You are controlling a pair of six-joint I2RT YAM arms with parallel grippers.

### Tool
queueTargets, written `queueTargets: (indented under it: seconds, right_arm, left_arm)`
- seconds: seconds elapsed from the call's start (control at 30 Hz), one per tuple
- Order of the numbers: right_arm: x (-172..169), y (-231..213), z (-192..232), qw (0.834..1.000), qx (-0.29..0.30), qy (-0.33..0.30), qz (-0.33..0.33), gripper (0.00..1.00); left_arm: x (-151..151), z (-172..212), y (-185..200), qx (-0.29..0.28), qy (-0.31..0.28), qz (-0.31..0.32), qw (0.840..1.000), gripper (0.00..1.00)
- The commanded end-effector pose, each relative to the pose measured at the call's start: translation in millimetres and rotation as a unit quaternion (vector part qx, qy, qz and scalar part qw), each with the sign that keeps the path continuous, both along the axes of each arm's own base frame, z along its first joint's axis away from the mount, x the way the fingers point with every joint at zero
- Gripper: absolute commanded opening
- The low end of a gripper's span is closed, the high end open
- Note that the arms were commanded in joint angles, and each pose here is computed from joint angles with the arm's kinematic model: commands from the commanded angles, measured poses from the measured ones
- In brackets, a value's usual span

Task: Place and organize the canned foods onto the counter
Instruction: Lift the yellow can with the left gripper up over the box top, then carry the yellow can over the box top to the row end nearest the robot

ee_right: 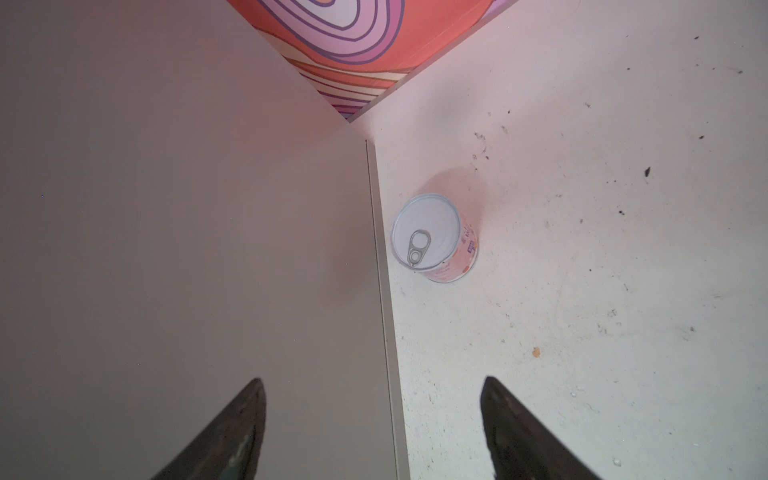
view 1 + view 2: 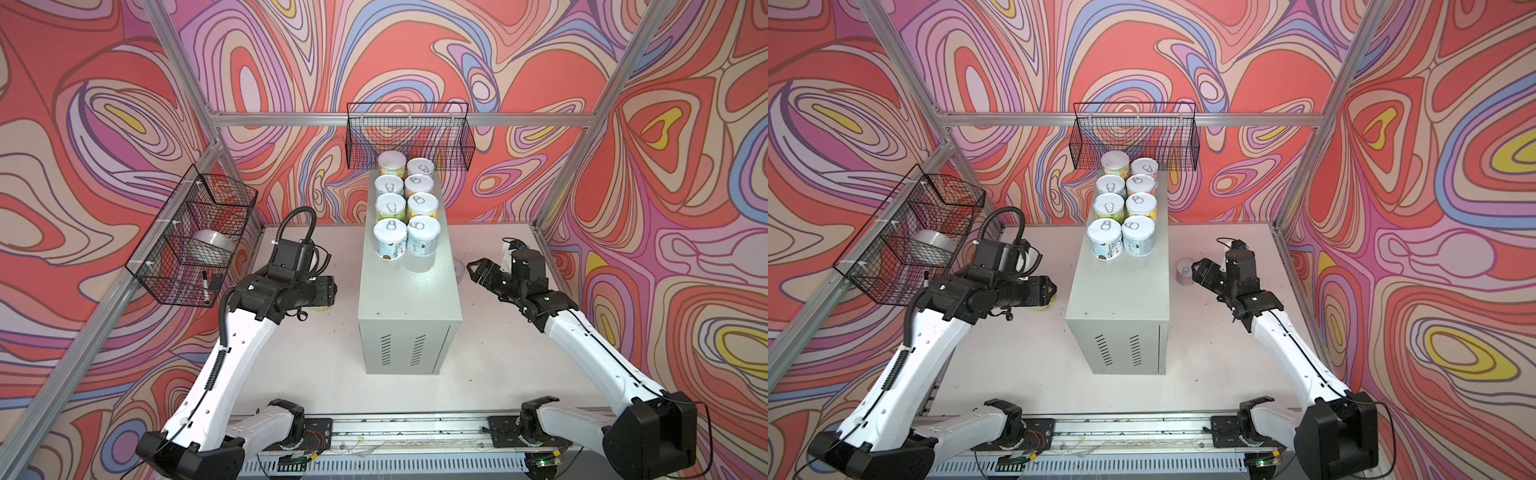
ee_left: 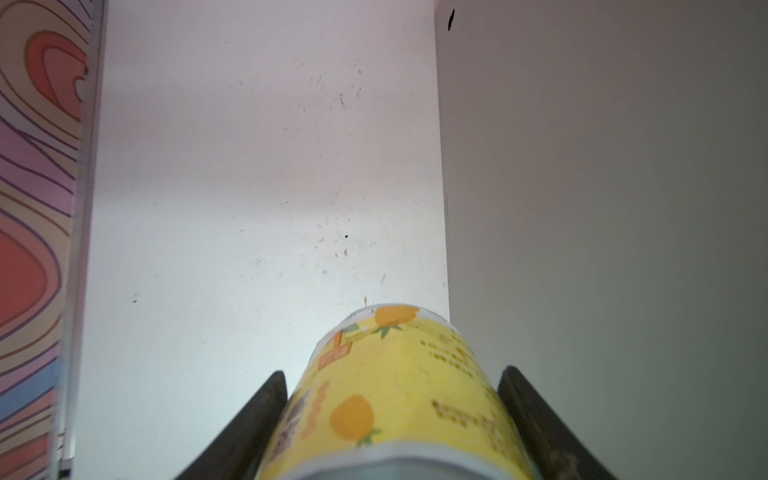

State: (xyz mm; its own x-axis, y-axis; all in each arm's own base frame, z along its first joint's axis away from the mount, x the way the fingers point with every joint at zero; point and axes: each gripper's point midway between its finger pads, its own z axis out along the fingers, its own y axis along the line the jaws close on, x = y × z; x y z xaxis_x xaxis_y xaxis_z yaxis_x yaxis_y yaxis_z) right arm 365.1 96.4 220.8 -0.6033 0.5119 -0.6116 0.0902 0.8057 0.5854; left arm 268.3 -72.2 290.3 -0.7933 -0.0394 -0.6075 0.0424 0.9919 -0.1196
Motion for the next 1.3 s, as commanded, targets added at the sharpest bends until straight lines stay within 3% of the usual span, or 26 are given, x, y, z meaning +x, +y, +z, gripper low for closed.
queueTargets:
  seconds: [0.0,0.2,0.6,1.07,1.27]
  right_arm:
    - [0.0,-3.7,16.3,1.000,-0.003,-0.022,-0.003,0.83]
    - [0.8,-3.7,14.7,1.000,-0.001,-0.023,-0.005,0.83]
    - [0.6,-3.9,19.1,1.000,-0.004,-0.027,-0.003,0.83]
    - [-1.9,-3.7,28.9,0.999,-0.003,-0.038,-0.001,0.83]
    - [-6.4,-4.6,30.7,0.999,-0.001,-0.041,-0.001,0.83]
  left_arm:
    - [-30.7,38.1,12.6,0.039,-0.007,-0.033,0.999,0.00]
    - [-39.3,99.3,5.1,0.071,-0.062,-0.075,0.993,0.00]
    - [-35.8,158.3,-48.8,0.001,-0.138,-0.139,0.981,0.00]
    - [-33.8,139.0,-135.7,0.031,-0.103,-0.250,0.962,0.00]
    - [-34.6,125.6,-146.6,0.032,-0.079,-0.259,0.962,0.00]
